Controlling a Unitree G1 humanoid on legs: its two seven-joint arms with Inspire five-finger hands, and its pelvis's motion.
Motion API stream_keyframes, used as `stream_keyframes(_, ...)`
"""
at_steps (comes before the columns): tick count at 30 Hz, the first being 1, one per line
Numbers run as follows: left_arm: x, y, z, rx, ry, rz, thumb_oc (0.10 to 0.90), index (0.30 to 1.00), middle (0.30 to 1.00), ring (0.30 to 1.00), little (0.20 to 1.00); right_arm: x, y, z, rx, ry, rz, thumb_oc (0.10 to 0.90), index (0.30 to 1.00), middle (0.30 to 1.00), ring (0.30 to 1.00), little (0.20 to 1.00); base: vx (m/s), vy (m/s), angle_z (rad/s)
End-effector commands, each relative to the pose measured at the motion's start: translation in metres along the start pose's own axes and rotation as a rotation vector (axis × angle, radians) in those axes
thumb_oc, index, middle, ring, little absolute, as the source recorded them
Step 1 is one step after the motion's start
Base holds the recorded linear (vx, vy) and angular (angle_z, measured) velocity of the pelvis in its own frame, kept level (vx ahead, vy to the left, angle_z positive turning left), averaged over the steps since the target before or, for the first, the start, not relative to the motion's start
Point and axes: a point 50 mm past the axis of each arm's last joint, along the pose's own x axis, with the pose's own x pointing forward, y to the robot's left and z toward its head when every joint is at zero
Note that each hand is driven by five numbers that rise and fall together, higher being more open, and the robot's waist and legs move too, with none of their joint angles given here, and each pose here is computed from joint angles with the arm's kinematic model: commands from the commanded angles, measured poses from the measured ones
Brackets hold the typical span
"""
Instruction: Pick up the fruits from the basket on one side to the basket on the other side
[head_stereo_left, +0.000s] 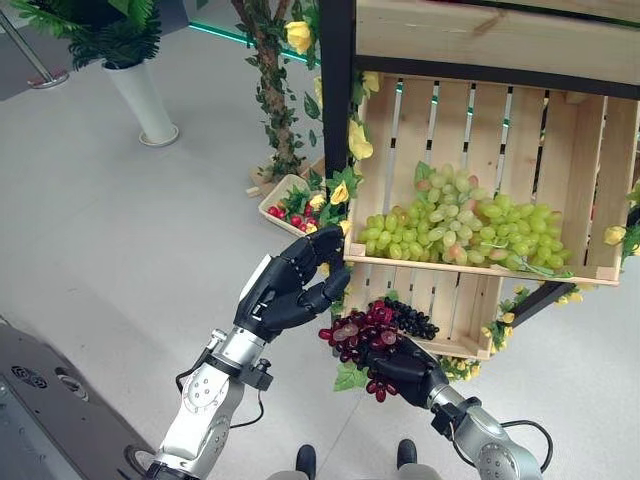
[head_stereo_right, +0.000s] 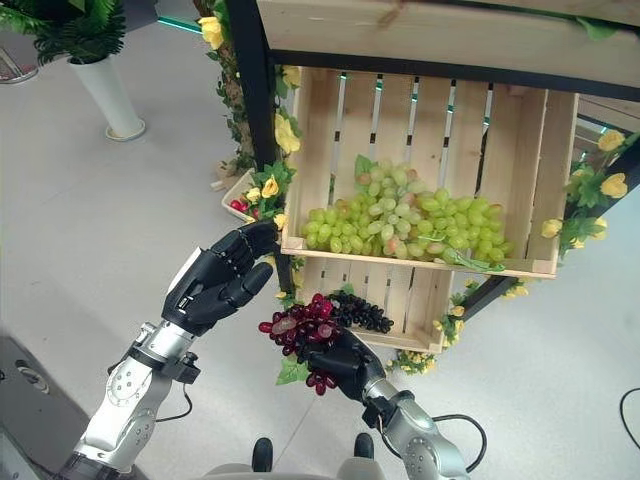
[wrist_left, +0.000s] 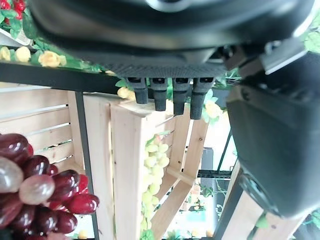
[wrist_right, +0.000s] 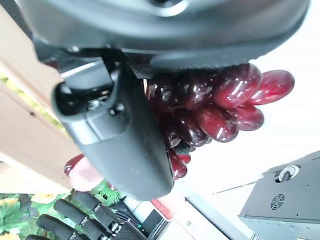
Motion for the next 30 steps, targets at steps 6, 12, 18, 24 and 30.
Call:
stream_keyframes(6, 0.026, -0.006, 0.038, 0.017, -0.212, -0.08, 0.8, 0.9, 0.9, 0.9, 0.9, 0.015, 0.024, 0.049, -0.027, -0.269, 0.118, 0.4, 0.3, 0.3, 0.3, 0.3, -0.17, 0.171, -0.18)
stream_keyframes(12, 0.018, 0.001, 0.031, -0.011, -0.183, 0.031, 0.8, 0.9, 0.9, 0.9, 0.9, 0.016, 0.024, 0.047, -0.085, -0.206, 0.137, 0.4, 0.3, 0.3, 0.3, 0.3, -0.12, -0.002, -0.42)
stream_keyframes(18, 0.016, 0.002, 0.024, -0.018, -0.171, 0.104, 0.8, 0.9, 0.9, 0.9, 0.9, 0.018, 0.025, 0.032, -0.126, -0.133, 0.157, 0.4, 0.3, 0.3, 0.3, 0.3, -0.02, -0.214, -0.17)
stream_keyframes(24, 0.011, 0.009, 0.024, -0.038, -0.181, 0.202, 0.8, 0.9, 0.9, 0.9, 0.9, 0.012, 0.014, 0.032, -0.238, -0.054, 0.174, 0.4, 0.3, 0.3, 0.3, 0.3, 0.04, -0.257, -0.28)
stream_keyframes(30, 0.005, 0.021, 0.038, 0.002, -0.254, 0.306, 0.8, 0.9, 0.9, 0.9, 0.9, 0.004, 0.001, 0.046, -0.35, -0.052, 0.15, 0.4, 0.3, 0.3, 0.3, 0.3, 0.0, -0.219, 0.03)
